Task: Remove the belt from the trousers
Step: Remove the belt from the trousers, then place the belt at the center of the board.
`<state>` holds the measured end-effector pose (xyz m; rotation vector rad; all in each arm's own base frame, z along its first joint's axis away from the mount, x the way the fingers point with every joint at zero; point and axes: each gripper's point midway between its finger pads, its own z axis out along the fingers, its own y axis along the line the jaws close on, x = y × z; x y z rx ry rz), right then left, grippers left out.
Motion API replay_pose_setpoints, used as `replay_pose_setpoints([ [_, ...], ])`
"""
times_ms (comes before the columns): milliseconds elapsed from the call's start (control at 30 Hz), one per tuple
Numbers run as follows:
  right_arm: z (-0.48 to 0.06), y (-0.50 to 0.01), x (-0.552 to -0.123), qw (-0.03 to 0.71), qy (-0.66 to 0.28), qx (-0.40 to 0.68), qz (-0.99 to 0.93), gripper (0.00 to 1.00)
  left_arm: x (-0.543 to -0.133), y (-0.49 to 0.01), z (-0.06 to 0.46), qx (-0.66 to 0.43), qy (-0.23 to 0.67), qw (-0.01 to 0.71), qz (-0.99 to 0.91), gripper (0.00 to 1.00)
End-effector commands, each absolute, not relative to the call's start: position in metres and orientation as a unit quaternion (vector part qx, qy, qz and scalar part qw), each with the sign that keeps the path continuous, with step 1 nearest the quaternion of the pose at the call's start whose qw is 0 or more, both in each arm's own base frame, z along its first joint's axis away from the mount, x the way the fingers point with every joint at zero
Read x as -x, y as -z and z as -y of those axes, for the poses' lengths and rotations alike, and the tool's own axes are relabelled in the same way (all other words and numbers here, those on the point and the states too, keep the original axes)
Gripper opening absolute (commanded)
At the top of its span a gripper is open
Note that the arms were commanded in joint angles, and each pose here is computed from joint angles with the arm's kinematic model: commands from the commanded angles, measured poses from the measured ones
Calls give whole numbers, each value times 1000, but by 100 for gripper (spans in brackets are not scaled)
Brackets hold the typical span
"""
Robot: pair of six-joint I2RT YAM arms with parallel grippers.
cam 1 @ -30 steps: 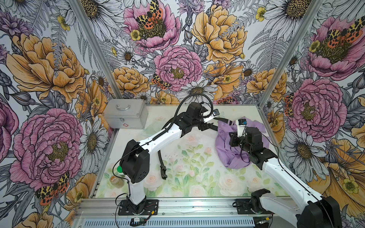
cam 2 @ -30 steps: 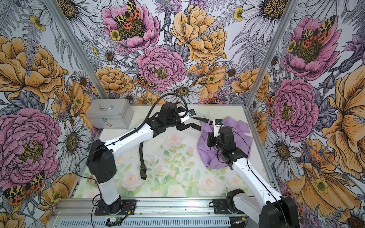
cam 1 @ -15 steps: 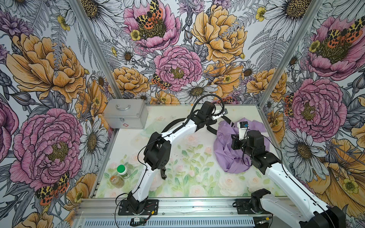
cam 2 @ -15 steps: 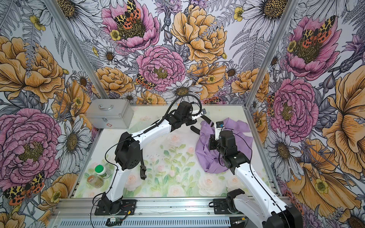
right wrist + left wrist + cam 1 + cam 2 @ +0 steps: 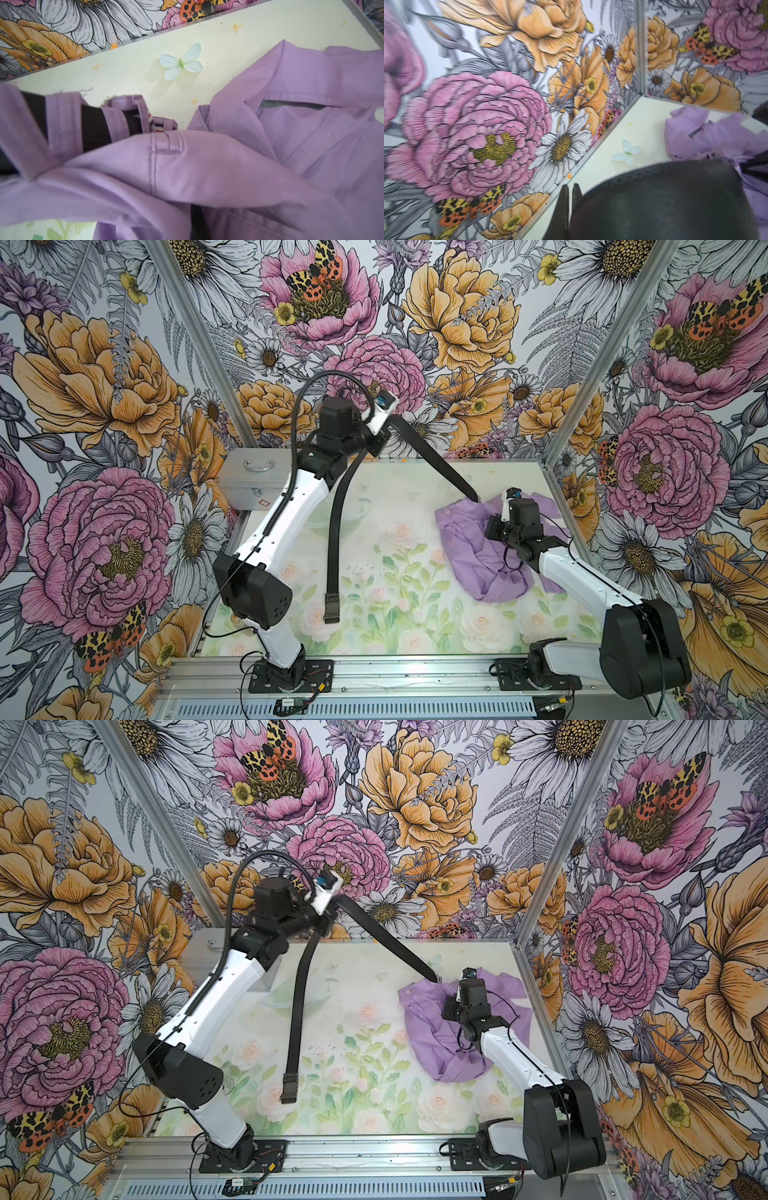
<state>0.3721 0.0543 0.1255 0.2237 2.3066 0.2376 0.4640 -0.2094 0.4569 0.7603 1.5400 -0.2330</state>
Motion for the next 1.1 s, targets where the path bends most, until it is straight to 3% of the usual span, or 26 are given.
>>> replay_pose_setpoints([
  [0,-33,-113,-373,372,-56,-133,-917,0,-404,-544,202,-319,197,709,-598,0],
  [267,-64,-133,-392,385,-99,-93,-913,0,-408,-506,186,-294,210,706,-609,0],
  [367,-93,-169,-397,418,-122,-35,-900,15,-415,-478,194,-296,233,695,-613,0],
  [500,-113,-222,-392,470,-149,3,-870,51,-422,-430,209,-308,250,672,-625,0],
  [600,-116,-249,-385,497,-163,18,-852,61,-424,-392,219,-324,245,649,-644,0],
  [733,-113,-269,-371,523,-165,27,-836,66,-424,-337,221,-317,231,619,-680,0],
  [833,-97,-274,-359,544,-136,14,-828,68,-418,-290,223,-324,208,591,-709,9],
  [933,-75,-274,-350,562,-87,-5,-822,72,-416,-253,224,-331,183,567,-732,35],
  [1067,-59,-278,-338,580,-59,-17,-812,75,-429,-235,221,-327,171,554,-746,55],
])
